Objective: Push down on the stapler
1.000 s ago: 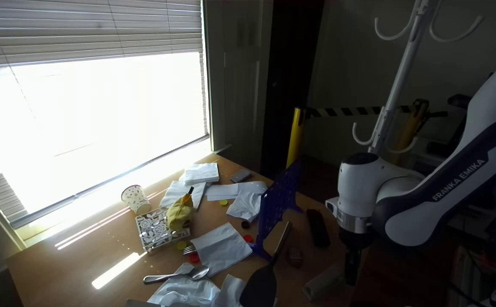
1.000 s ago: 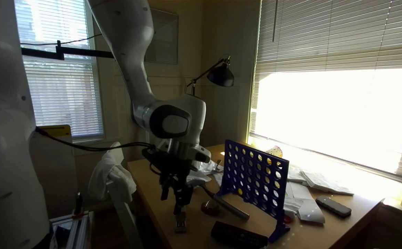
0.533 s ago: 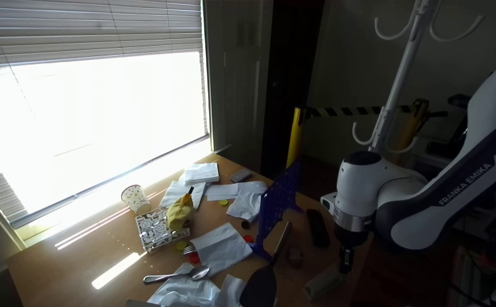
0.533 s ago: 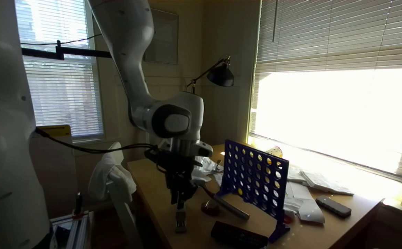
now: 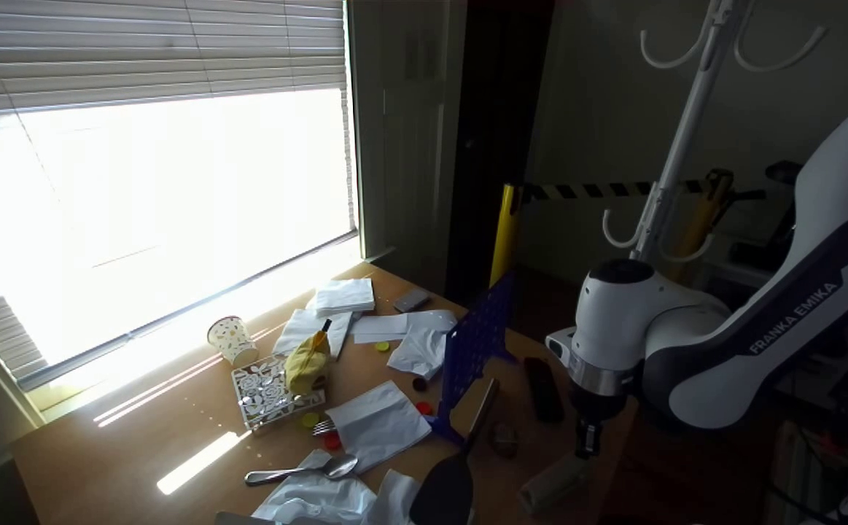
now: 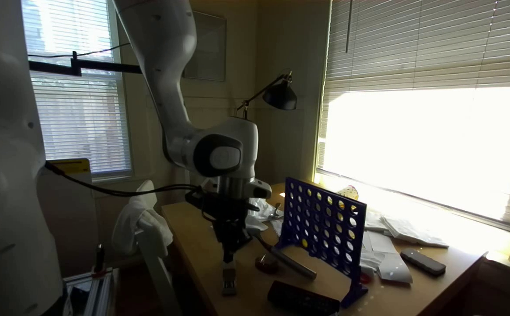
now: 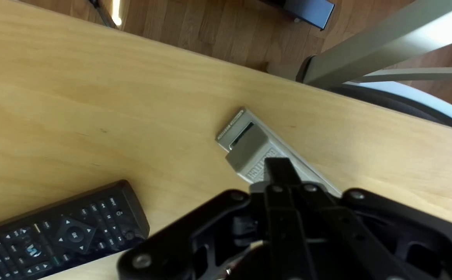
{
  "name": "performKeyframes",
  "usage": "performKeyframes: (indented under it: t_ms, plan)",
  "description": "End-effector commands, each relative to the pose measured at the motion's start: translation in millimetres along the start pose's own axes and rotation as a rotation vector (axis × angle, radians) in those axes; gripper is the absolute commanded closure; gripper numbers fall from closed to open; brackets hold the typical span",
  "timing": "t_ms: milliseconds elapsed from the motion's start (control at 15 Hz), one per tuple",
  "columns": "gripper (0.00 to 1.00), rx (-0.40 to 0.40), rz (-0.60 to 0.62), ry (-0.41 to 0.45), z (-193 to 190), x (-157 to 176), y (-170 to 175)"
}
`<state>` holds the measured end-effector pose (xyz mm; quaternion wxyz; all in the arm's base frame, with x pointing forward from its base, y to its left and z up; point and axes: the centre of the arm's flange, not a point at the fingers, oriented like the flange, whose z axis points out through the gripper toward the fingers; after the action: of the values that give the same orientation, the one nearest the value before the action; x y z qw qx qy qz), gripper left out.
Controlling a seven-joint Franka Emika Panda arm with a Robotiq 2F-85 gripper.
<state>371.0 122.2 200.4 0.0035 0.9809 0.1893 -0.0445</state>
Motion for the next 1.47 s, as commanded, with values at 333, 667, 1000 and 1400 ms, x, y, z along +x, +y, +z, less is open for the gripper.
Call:
performKeyframes:
  t_ms: [333, 667, 1000, 1400]
  plan:
    - [1.00, -0.001, -0.024, -0.017, 28.8, -1.6, 22.1]
    - [1.00, -0.004, -0.044, 0.001, 33.2, -0.3, 26.4]
    - [1.00, -0.007, -0.051, -0.005, 39.4, -0.1, 29.5]
    - [1.00, -0.030, -0.074, -0.010, 47.4, -1.9, 29.5]
